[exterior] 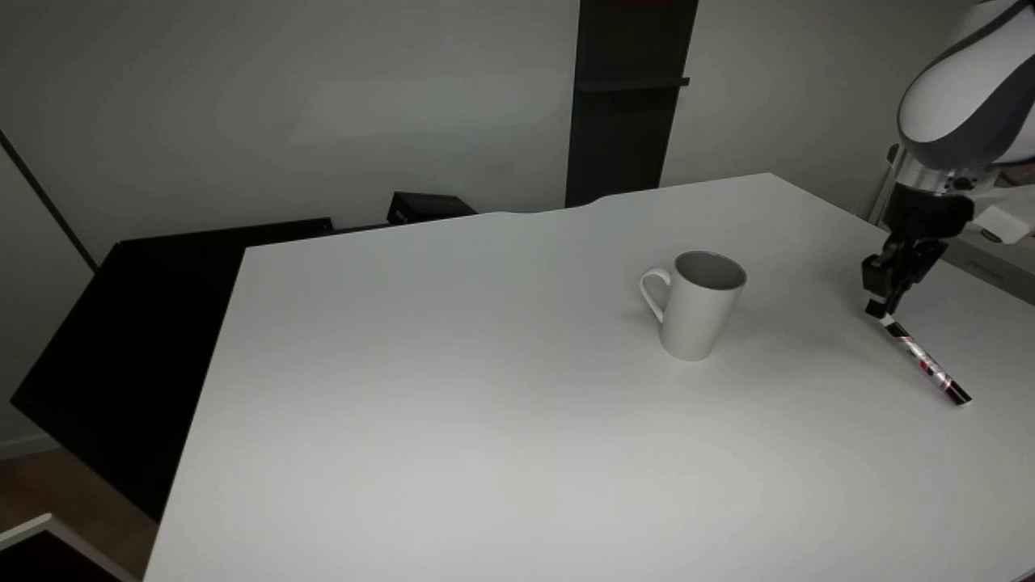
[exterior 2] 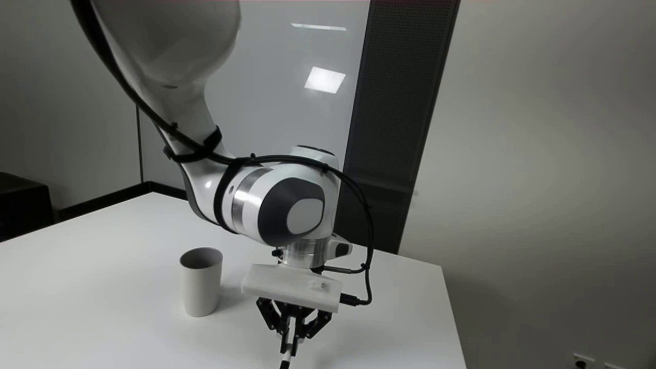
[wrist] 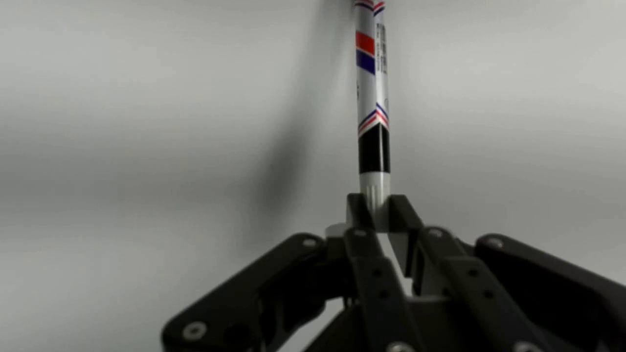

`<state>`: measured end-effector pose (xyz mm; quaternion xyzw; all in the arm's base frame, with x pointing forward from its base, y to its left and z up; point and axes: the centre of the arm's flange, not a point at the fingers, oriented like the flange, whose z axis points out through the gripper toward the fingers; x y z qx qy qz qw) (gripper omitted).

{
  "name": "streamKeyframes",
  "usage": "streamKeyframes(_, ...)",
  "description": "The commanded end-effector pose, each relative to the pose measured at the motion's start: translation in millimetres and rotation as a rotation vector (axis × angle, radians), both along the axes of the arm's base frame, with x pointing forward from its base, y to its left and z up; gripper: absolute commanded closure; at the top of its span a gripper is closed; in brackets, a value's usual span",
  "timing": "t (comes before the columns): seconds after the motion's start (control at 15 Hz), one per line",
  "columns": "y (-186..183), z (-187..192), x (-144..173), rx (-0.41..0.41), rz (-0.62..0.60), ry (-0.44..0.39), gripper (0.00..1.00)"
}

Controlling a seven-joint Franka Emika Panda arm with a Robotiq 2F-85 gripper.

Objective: Remove the marker from the mug cup and place it on the table

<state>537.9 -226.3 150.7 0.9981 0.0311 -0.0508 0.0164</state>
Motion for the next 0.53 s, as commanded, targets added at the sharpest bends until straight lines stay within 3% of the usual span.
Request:
streamKeyframes(0.0,18,-16,-5,-0.037,-0.005,-0.097,0.87)
streamKeyframes(0.07,20,-18,-6,-0.043,-0.003,-0.112,0.49)
streamKeyframes(0.13,22,-19,-6,-0.045,0.002,-0.122,0.48)
streamKeyframes(0.47,32,5,-1,-0.055,0.022,-0.141,0.2)
